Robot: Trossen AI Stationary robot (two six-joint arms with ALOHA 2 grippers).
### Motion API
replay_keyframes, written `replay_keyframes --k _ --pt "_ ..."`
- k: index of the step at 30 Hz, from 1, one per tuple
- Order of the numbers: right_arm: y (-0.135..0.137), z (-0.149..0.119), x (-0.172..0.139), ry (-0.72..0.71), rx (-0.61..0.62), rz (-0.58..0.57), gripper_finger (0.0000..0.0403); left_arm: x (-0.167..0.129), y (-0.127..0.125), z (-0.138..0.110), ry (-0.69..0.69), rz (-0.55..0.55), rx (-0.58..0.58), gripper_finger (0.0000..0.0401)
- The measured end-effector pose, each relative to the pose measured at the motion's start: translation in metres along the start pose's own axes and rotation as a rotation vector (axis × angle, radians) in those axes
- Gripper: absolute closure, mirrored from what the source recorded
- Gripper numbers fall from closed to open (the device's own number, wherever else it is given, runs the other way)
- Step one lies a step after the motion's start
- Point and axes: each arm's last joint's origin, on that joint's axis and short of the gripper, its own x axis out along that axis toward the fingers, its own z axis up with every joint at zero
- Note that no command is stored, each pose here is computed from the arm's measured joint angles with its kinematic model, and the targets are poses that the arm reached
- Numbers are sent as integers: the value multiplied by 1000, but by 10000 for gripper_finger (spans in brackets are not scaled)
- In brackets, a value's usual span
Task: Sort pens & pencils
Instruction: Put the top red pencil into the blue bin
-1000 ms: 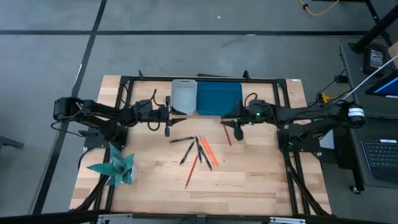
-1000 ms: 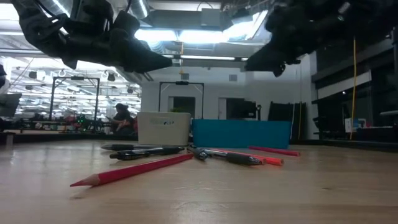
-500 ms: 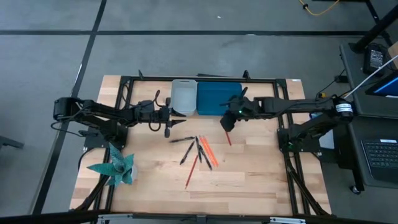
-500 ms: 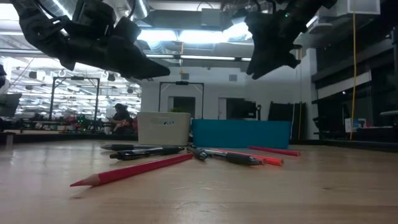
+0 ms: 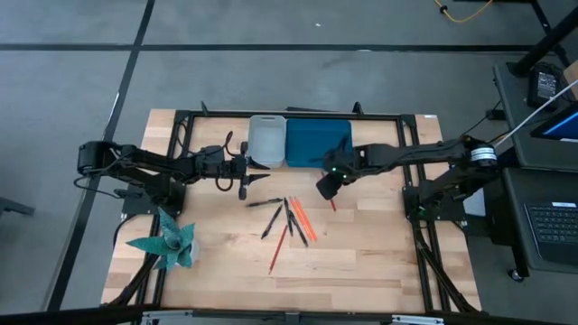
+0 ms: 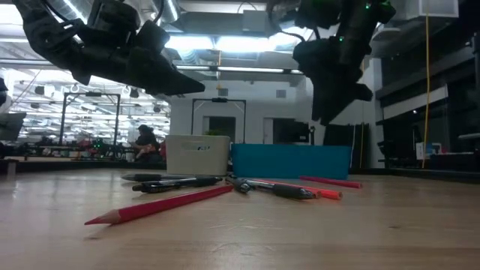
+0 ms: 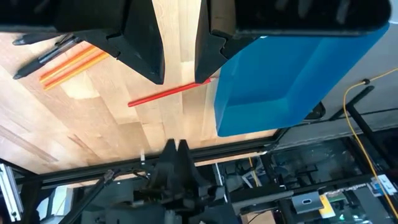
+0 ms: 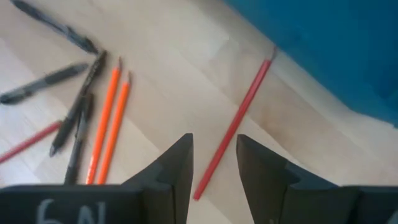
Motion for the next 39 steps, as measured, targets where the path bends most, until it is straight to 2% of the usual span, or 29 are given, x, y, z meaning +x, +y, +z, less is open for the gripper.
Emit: replay_keyframes --k 11,15,20,23,28,35,39 --pt "1 -4 17 111 -1 -6 275 0 0 0 1 0 26 319" --pt "1 -4 17 110 0 -5 243 0 0 0 2 0 33 319" --pt "0 -4 17 109 59 -9 188 0 0 -1 9 -2 47 319" --pt "-1 -4 17 116 80 -19 171 0 0 -1 9 -2 48 319" --pt "0 -5 29 136 79 -42 175 0 0 -1 9 -2 50 319" --pt "-1 -9 62 213 51 -115 184 0 0 -1 12 -3 50 319" --pt "1 -9 75 215 45 -114 184 0 0 -1 12 -3 50 319"
